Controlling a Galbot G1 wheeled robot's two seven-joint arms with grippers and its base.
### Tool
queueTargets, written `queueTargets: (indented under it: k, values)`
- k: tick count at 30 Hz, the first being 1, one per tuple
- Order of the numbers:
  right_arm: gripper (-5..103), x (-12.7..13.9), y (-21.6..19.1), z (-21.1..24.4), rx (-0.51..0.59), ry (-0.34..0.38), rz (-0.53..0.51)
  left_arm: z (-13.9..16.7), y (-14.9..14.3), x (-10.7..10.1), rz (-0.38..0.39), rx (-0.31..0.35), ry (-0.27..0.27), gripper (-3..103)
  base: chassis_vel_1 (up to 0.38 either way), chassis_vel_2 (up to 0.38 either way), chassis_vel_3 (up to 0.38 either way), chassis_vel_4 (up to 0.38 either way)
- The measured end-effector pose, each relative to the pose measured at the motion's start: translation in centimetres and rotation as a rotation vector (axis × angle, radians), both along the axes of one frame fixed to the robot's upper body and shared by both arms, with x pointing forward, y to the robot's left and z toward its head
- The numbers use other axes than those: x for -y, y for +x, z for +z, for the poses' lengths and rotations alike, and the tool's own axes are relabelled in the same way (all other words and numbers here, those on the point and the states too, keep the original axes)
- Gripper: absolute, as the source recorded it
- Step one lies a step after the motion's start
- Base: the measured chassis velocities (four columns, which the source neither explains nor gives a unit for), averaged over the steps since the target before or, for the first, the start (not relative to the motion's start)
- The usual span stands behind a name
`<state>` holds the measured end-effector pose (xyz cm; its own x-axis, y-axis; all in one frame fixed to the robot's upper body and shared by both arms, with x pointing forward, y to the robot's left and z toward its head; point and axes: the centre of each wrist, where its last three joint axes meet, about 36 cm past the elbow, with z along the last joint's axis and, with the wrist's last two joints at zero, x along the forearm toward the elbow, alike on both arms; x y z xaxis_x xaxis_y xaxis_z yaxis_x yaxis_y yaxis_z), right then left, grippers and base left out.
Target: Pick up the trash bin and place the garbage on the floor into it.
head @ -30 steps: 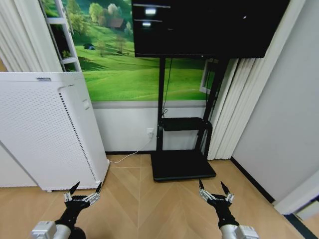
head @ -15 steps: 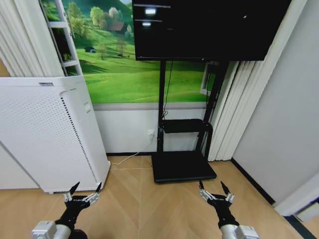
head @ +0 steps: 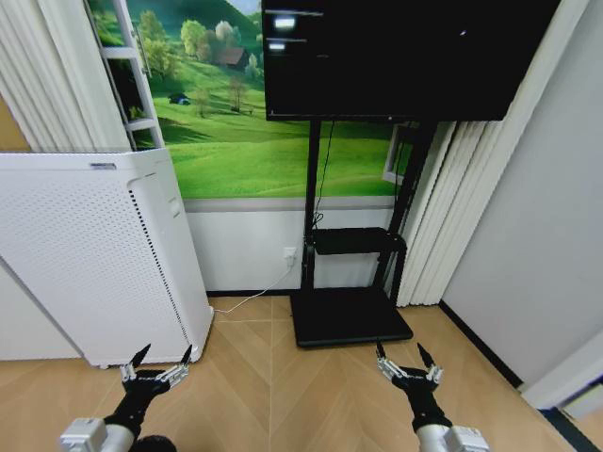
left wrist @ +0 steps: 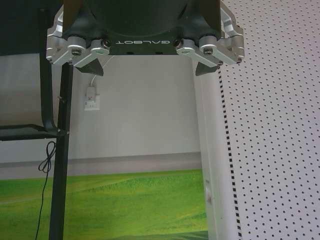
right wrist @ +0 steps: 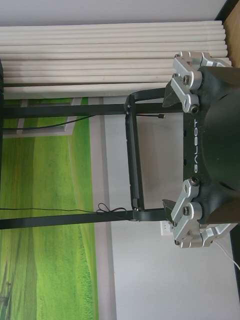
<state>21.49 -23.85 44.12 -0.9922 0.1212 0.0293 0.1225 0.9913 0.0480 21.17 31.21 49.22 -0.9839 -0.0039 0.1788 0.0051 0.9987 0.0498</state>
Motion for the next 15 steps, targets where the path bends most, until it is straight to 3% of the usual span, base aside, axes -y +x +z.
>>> queueTargets:
  k: [15]
  values:
    - [100, 0.0, 0.0, 0.0, 0.0, 0.0, 0.0, 0.0, 0.0, 0.0, 0.0, 0.0, 0.0, 100, 0.0, 0.0, 0.0, 0.0]
